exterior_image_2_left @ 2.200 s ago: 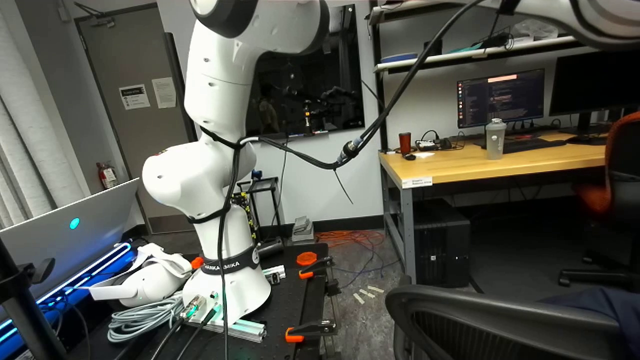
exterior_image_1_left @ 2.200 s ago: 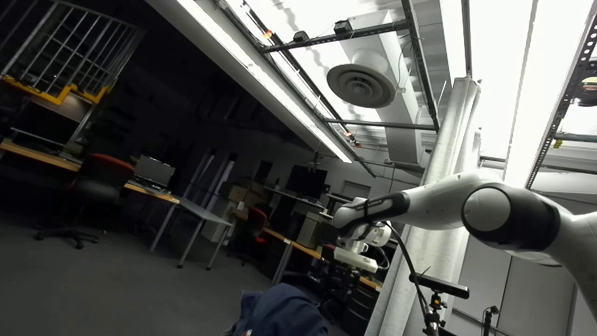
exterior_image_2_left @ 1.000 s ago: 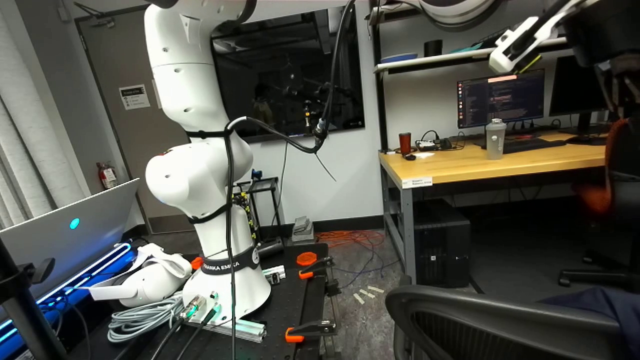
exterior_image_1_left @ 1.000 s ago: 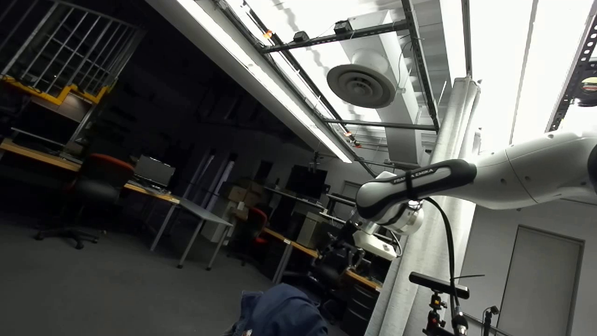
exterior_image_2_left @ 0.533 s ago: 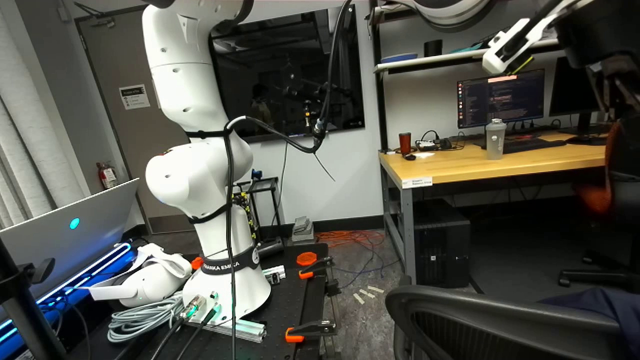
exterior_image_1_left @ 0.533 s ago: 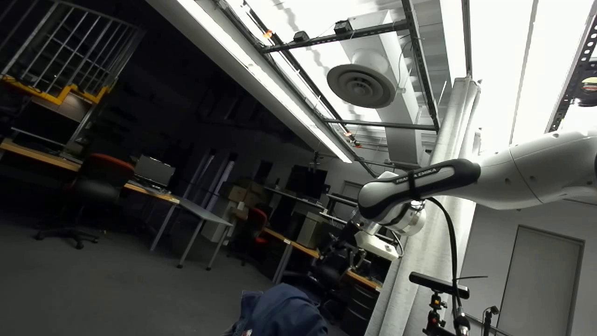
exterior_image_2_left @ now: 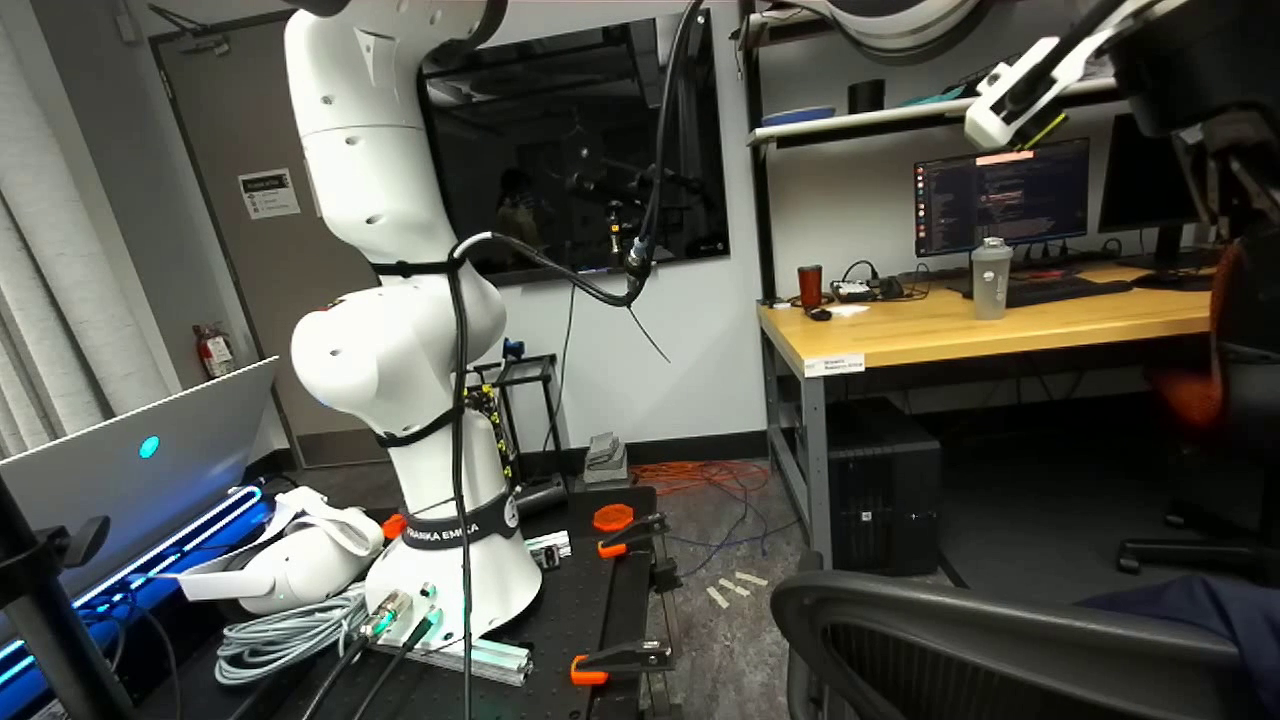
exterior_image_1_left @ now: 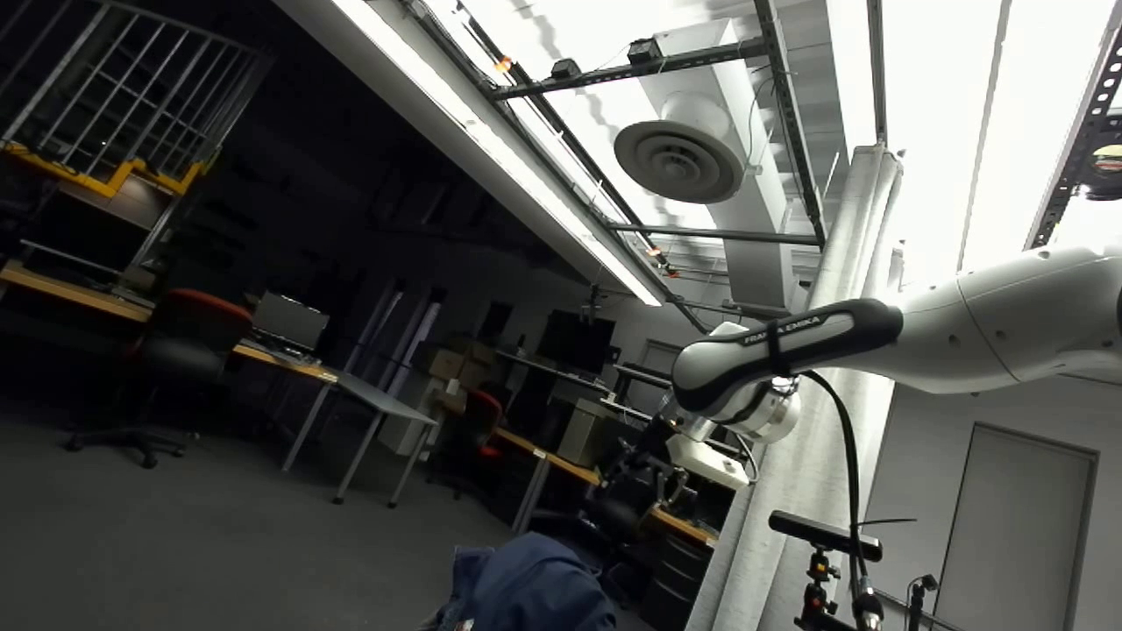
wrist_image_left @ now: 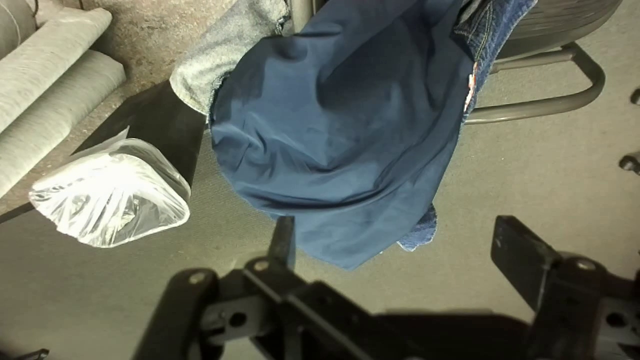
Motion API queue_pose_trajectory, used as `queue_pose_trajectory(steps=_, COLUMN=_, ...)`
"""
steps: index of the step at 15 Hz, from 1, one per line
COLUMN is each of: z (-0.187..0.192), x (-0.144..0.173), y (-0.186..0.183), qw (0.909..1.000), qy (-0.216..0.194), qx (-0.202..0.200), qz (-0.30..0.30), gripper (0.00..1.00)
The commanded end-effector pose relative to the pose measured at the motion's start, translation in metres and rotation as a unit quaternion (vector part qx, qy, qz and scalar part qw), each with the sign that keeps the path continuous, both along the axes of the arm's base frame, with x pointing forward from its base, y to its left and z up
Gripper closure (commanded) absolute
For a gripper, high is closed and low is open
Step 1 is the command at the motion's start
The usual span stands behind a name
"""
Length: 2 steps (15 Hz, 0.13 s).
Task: Hang the denim jacket over the backrest of the chair
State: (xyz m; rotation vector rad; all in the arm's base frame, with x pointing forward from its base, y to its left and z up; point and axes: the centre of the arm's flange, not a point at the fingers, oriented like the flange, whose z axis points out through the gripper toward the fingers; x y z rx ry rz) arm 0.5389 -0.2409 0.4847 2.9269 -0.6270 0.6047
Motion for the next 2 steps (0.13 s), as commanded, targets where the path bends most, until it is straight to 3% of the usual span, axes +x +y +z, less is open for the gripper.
queue_pose_trajectory(steps=1, z=0.0000, x=0.0000, y=0.0000, qw=1.0000, qy=0.000, qx=0.000, qz=0.000, gripper=0.00)
queue_pose_trajectory(steps=2, z=0.0000, x=0.0000, y=0.0000, qw=1.0000, qy=0.000, qx=0.000, qz=0.000, gripper=0.00)
